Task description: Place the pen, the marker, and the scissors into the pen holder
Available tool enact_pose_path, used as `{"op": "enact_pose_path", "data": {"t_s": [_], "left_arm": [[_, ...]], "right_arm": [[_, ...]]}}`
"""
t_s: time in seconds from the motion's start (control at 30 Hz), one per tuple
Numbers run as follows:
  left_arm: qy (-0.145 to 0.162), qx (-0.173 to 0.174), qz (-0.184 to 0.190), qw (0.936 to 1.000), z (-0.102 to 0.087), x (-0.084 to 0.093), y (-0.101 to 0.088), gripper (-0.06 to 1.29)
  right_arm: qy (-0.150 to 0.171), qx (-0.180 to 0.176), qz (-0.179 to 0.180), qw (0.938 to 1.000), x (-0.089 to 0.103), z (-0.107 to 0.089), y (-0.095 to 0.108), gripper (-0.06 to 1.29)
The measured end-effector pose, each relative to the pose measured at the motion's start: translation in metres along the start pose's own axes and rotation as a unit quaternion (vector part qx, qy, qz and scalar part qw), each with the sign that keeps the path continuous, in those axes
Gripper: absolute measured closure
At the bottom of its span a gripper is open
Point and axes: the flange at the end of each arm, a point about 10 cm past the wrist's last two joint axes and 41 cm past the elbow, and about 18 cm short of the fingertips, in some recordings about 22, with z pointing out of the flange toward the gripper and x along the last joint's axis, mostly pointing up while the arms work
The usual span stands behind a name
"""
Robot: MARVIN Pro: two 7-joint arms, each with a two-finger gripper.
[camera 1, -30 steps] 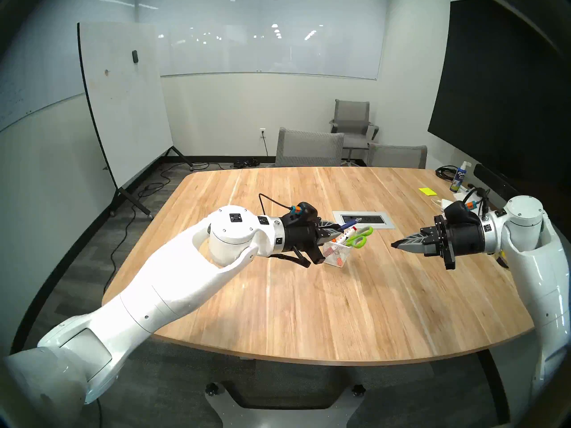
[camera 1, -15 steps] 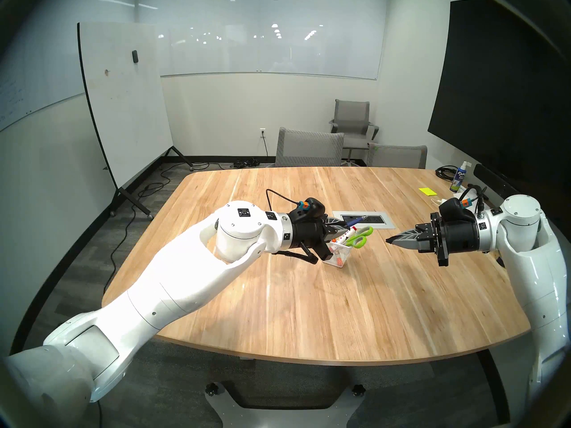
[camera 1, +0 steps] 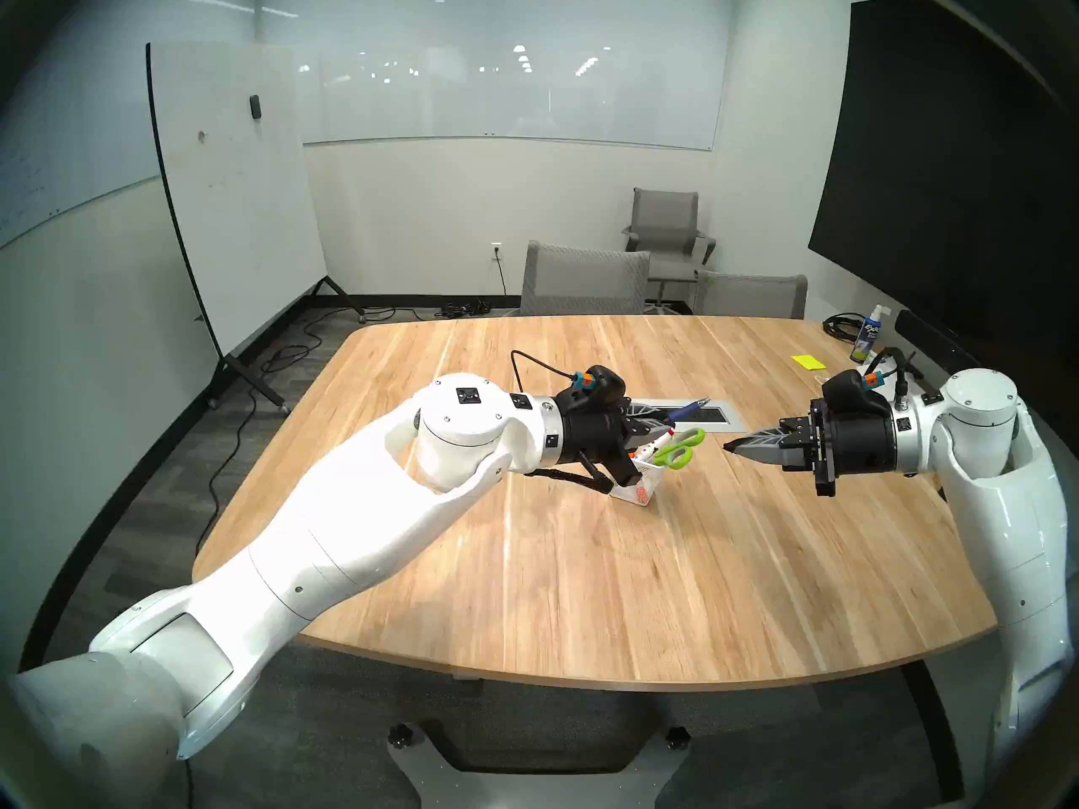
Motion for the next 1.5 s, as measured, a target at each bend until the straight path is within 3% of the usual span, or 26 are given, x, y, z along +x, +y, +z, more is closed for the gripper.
{"op": "enact_pose_path", "data": {"t_s": [1.5], "left_arm": [[0.008, -0.04, 0.014, 0.9991, 0.008, 0.008, 0.025, 1.17]], "right_arm": [[0.015, -0.023, -0.012, 0.9996, 0.011, 0.006, 0.016, 1.25]]}}
